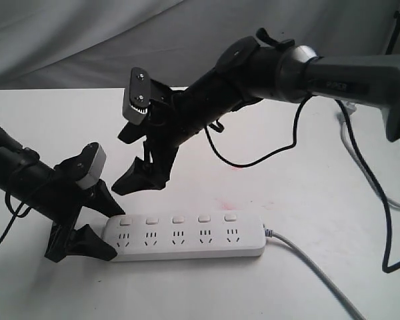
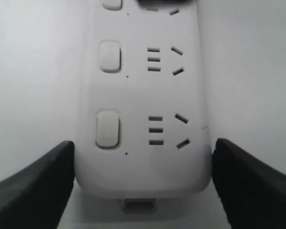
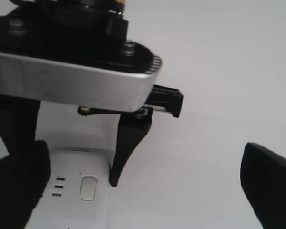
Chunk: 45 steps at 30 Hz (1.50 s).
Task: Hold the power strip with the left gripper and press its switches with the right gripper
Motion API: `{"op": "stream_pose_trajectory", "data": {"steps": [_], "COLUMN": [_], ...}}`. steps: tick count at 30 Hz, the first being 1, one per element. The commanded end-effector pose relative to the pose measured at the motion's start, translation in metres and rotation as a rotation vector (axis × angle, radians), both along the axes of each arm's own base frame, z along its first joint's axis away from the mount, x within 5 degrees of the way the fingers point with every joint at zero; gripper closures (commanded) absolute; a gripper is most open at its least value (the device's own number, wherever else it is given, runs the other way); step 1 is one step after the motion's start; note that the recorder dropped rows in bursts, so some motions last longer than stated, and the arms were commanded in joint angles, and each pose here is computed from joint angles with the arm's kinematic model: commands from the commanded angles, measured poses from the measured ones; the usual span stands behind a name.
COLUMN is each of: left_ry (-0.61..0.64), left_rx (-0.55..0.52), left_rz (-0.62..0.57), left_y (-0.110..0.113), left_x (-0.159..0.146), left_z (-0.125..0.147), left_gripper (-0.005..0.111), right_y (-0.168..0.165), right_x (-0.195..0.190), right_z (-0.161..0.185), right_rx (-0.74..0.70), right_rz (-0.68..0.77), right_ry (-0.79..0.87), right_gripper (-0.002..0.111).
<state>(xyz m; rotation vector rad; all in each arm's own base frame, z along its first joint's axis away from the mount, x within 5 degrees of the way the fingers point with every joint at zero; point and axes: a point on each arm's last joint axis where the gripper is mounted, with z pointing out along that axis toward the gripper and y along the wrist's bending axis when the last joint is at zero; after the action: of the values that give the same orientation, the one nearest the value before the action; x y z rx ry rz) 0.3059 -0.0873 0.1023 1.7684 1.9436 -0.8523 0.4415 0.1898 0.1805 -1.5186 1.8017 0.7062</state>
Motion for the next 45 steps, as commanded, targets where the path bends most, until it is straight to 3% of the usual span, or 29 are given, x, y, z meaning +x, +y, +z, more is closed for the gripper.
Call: {"op": "stream_pose_trajectory", "data": {"steps": [1,21,45], "left_ry": [-0.001,-0.001,-0.001], "left_rx": [0.01,0.01,0.01], "left_rz": [-0.028,-0.028,-0.028], "left_y": [-0.001,-0.001,-0.001], "left_x": [-0.001,-0.001,-0.001], "left_z": [-0.001,-0.001,-0.001], "left_gripper": [0.056,0.056,0.056], "right_y": [0.003,0.016,0.019], "right_x": [0.001,0.002,0.004], "right_z": [-0.007,-0.044,-0.061], "right_rx": [-0.015,-0.049,-0.087], "right_rz": [0.016,0.014,-0.01], "right_ry": [-0.008,0.021,0.01], "right_gripper": [0.003,0.003,0.003]}}
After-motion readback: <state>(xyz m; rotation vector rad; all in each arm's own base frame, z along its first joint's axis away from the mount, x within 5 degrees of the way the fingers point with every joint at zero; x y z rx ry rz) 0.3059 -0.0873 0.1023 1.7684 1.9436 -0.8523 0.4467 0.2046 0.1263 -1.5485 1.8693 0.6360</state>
